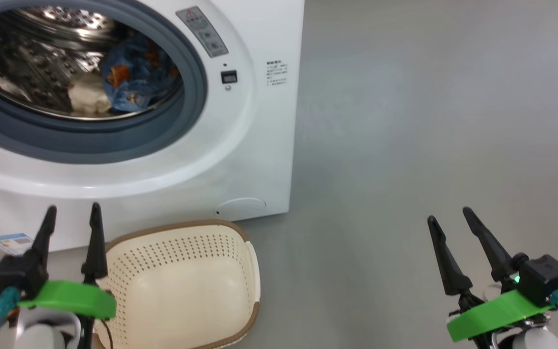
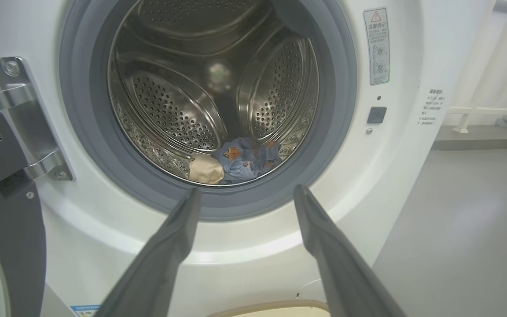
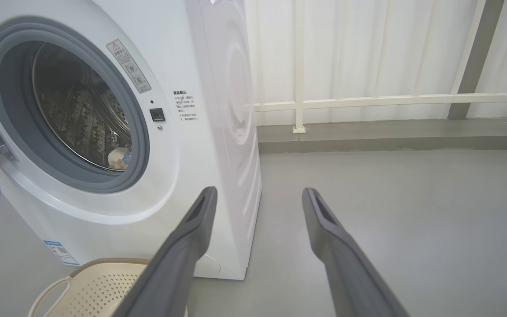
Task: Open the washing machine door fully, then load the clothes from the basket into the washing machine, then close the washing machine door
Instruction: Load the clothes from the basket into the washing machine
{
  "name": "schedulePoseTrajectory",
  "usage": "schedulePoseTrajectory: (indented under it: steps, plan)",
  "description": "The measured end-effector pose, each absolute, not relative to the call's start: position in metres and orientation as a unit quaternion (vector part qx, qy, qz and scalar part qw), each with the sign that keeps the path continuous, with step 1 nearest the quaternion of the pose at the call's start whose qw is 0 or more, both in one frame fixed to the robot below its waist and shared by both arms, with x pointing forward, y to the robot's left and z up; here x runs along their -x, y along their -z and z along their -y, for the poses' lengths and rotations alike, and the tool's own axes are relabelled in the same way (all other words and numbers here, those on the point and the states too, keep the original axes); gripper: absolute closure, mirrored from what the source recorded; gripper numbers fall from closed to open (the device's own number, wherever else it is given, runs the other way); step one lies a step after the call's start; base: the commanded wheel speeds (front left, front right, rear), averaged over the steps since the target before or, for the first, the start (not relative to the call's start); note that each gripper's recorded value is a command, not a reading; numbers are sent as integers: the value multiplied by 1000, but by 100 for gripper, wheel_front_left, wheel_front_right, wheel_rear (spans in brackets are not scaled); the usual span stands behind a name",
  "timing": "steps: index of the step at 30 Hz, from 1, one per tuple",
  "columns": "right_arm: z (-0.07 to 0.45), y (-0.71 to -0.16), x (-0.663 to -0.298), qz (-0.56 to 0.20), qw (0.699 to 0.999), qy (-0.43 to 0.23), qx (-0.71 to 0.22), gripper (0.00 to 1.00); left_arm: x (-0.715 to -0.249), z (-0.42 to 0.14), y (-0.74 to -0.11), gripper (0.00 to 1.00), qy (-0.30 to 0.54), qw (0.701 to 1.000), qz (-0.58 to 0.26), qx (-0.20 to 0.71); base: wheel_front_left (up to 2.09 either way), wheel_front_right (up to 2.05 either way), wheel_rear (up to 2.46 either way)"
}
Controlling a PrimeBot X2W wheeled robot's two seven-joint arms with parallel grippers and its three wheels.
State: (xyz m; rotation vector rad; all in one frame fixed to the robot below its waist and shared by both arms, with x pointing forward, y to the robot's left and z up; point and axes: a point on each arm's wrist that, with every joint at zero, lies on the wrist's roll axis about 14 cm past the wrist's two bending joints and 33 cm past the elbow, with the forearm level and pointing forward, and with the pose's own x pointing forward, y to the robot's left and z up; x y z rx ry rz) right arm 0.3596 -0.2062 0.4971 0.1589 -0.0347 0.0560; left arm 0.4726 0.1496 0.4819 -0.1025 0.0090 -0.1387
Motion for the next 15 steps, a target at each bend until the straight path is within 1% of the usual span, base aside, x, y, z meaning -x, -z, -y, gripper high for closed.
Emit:
schedulePoseTrajectory:
  steps: [7,15]
  plan:
    - [203,-499,-344,21,996,-33,-82,0,-438,-168,-480,0,51,998,-10,44,0,0,0]
    - [201,-506,-341,32,995,-38,-83,0,-413,-184,-479,0,33,999,-10,39,0,0,0]
